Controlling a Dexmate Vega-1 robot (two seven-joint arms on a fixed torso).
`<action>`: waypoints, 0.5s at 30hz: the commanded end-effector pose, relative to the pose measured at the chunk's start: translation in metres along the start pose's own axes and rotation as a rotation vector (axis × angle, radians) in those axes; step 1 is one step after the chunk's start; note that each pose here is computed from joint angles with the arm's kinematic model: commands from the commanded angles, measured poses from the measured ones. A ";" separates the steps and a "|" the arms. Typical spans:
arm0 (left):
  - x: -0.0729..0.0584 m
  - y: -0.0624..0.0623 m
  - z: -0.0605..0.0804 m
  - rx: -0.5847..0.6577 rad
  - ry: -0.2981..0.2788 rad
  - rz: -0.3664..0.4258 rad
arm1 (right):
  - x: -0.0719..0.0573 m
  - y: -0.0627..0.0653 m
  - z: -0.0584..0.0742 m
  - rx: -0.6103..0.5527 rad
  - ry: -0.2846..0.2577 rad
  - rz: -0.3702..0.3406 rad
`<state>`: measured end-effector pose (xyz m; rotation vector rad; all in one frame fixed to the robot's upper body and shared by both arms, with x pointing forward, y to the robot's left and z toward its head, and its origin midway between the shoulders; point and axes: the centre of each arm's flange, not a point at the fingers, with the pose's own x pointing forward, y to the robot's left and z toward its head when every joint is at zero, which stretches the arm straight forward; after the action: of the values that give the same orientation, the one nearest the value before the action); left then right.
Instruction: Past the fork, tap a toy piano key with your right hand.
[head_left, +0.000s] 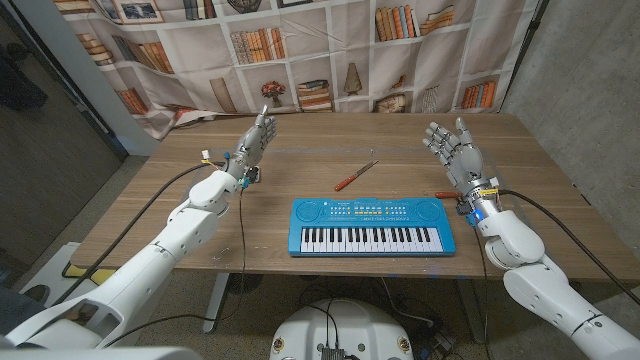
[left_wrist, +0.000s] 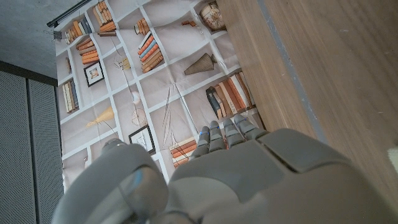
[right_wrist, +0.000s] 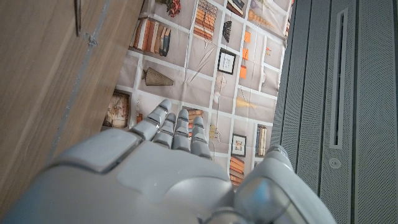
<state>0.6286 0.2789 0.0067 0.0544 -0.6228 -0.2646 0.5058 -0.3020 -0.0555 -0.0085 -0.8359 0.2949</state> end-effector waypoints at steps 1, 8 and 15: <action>-0.004 -0.002 0.003 -0.009 -0.007 -0.032 | -0.021 0.016 0.015 -0.062 -0.022 0.022; -0.012 -0.008 0.007 0.014 0.012 -0.005 | -0.036 0.020 0.022 -0.101 -0.022 0.040; -0.014 -0.015 0.010 0.016 0.029 0.003 | -0.048 0.023 0.026 -0.110 -0.030 0.044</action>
<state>0.6172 0.2742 0.0059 0.0656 -0.6172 -0.2712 0.4703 -0.2962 -0.0674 -0.0910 -0.8658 0.2870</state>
